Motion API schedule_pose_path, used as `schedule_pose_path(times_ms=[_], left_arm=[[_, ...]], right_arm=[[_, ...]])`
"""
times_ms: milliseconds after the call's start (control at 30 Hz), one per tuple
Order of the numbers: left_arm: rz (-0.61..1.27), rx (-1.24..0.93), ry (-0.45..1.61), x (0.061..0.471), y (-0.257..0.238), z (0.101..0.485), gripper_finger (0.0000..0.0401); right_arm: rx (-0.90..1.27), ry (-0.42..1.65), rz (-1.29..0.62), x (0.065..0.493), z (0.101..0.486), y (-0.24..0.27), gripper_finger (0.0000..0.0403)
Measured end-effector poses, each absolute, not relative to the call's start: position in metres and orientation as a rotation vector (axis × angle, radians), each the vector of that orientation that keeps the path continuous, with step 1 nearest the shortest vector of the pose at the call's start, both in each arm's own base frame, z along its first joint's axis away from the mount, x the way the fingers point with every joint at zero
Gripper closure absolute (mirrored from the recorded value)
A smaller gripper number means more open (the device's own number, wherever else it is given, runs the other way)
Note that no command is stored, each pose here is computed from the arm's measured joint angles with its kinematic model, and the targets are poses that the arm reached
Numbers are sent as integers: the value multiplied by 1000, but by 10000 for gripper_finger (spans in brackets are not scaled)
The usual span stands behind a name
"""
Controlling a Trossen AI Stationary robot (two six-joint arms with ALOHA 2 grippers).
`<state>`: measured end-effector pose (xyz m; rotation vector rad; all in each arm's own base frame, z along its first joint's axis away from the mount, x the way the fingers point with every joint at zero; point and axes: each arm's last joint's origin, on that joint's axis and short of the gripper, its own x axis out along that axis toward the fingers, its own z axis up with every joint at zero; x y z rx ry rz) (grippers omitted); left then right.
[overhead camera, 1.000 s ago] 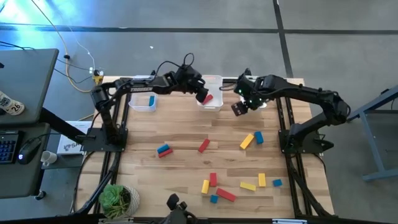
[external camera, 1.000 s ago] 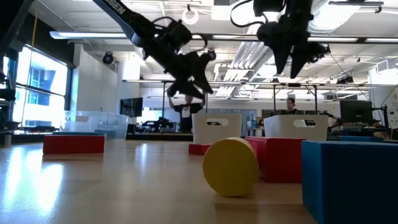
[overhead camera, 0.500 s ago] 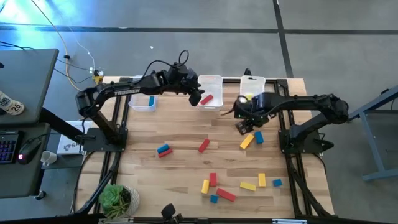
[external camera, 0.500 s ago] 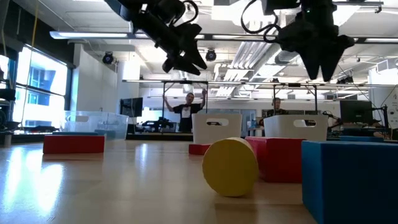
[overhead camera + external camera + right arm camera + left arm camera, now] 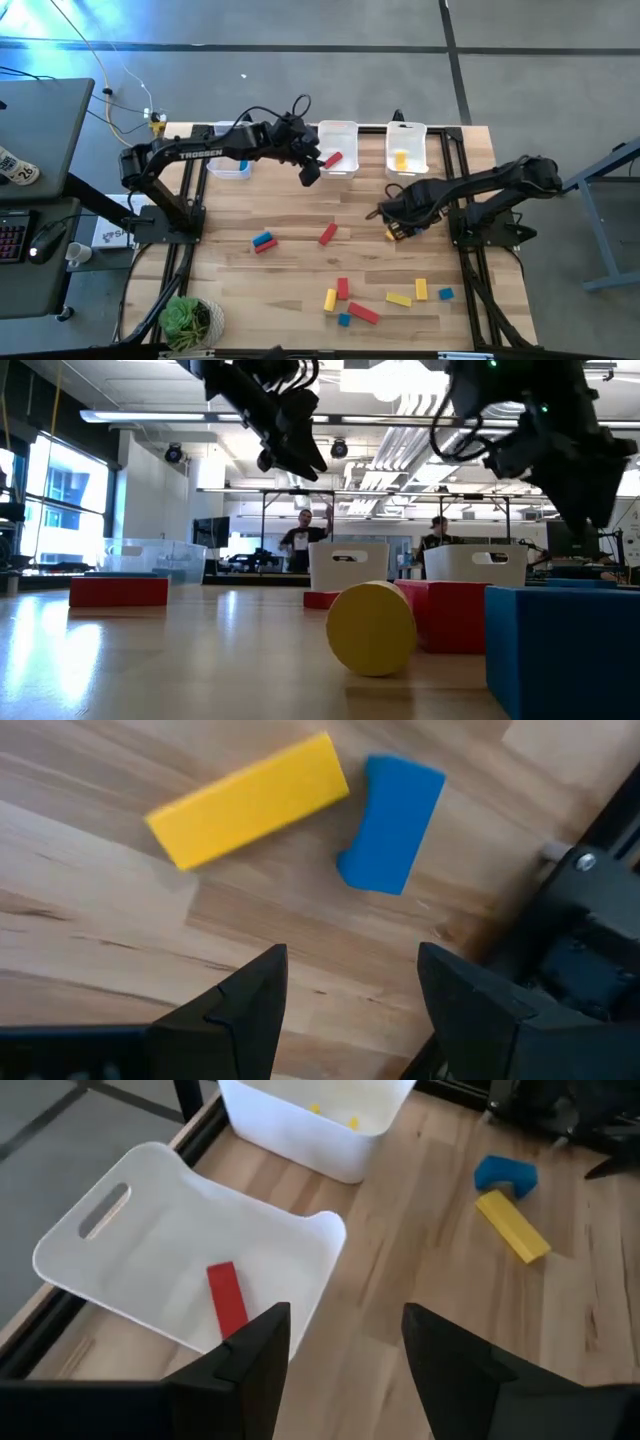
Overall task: Sort & place blocks by color
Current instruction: Put the blue block into the transparent bin
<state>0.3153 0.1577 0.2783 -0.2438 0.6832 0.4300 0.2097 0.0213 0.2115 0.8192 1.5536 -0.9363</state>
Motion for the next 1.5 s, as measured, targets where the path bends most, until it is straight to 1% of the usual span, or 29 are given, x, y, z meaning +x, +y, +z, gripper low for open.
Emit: schedule_pose_path(times_ms=[167,533,1100,1167,1233,1433,1500], left_arm=[[463,-193,693,319,150,278,222],[493,-235,681,324,140,278,222],[556,-256,664,323,142,279,222],[557,-256,664,323,142,279,222],[556,-257,664,323,142,279,222],[572,-300,652,323,142,279,222],[558,-310,652,324,141,279,222]], right_arm=[[800,1567,-943,203,196,24,192],[762,1544,-953,197,176,17,192],[816,1473,-963,187,142,7,193],[826,1466,-978,187,140,6,200],[832,1470,-988,185,139,5,216],[834,1509,-946,184,139,4,295],[837,1513,-940,184,139,4,296]])
